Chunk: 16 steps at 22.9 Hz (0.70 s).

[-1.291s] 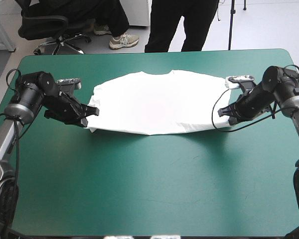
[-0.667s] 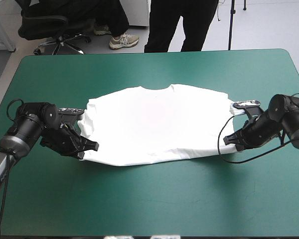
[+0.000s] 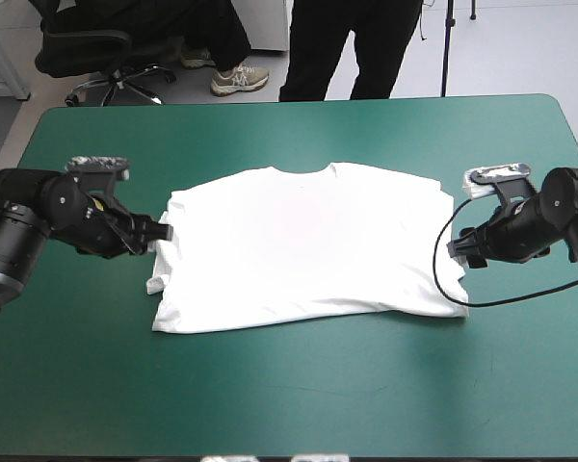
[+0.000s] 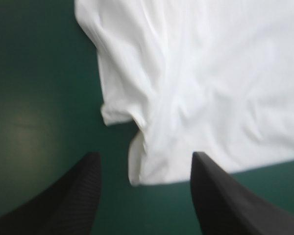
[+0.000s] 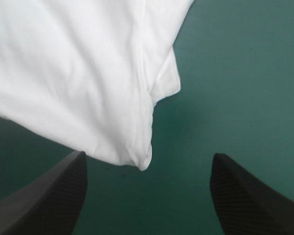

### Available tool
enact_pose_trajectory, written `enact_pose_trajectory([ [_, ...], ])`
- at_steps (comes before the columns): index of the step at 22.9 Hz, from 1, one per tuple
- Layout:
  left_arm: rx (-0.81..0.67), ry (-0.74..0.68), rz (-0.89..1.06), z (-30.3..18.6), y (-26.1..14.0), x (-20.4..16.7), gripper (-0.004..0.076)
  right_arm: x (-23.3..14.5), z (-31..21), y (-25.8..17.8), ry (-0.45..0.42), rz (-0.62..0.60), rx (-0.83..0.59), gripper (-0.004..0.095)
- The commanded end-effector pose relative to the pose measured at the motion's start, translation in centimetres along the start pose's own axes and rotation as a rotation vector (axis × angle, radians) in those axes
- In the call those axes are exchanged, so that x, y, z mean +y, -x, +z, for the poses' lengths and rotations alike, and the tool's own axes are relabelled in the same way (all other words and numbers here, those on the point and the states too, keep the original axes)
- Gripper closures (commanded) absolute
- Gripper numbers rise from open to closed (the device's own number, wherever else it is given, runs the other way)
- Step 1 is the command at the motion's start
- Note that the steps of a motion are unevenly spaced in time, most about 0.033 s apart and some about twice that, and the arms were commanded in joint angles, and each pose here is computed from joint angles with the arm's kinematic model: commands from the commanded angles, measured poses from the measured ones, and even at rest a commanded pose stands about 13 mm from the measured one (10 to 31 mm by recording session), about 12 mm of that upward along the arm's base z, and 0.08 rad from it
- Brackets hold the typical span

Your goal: Fold the cloth

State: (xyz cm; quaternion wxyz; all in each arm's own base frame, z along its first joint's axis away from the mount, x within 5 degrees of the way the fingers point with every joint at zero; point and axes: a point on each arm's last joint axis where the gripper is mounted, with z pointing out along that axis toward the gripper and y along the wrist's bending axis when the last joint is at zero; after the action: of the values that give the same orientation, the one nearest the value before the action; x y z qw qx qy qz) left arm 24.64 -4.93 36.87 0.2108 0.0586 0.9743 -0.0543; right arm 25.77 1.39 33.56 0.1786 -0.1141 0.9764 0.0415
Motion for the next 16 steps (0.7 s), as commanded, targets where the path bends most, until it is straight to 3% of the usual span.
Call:
enact_pose_trajectory([
  [1,-0.159,0.136,-0.021,-5.0,1.5,0.9,0.0307,0.3,-4.1,1.2,-0.026,-0.009,-0.151,0.0237],
  [3,-0.164,0.210,-0.023,-4.1,2.6,1.6,0.0307,0.4,-4.6,1.5,-0.026,-0.010,-0.172,0.0237],
  [8,-0.050,0.160,-0.085,3.0,5.7,2.9,0.0309,0.4,-4.6,1.3,-0.020,-0.011,-0.152,0.0237],
  [16,0.071,0.139,-0.112,10.1,7.2,4.0,0.0309,0.4,-4.6,1.3,-0.019,-0.013,-0.155,0.0237],
])
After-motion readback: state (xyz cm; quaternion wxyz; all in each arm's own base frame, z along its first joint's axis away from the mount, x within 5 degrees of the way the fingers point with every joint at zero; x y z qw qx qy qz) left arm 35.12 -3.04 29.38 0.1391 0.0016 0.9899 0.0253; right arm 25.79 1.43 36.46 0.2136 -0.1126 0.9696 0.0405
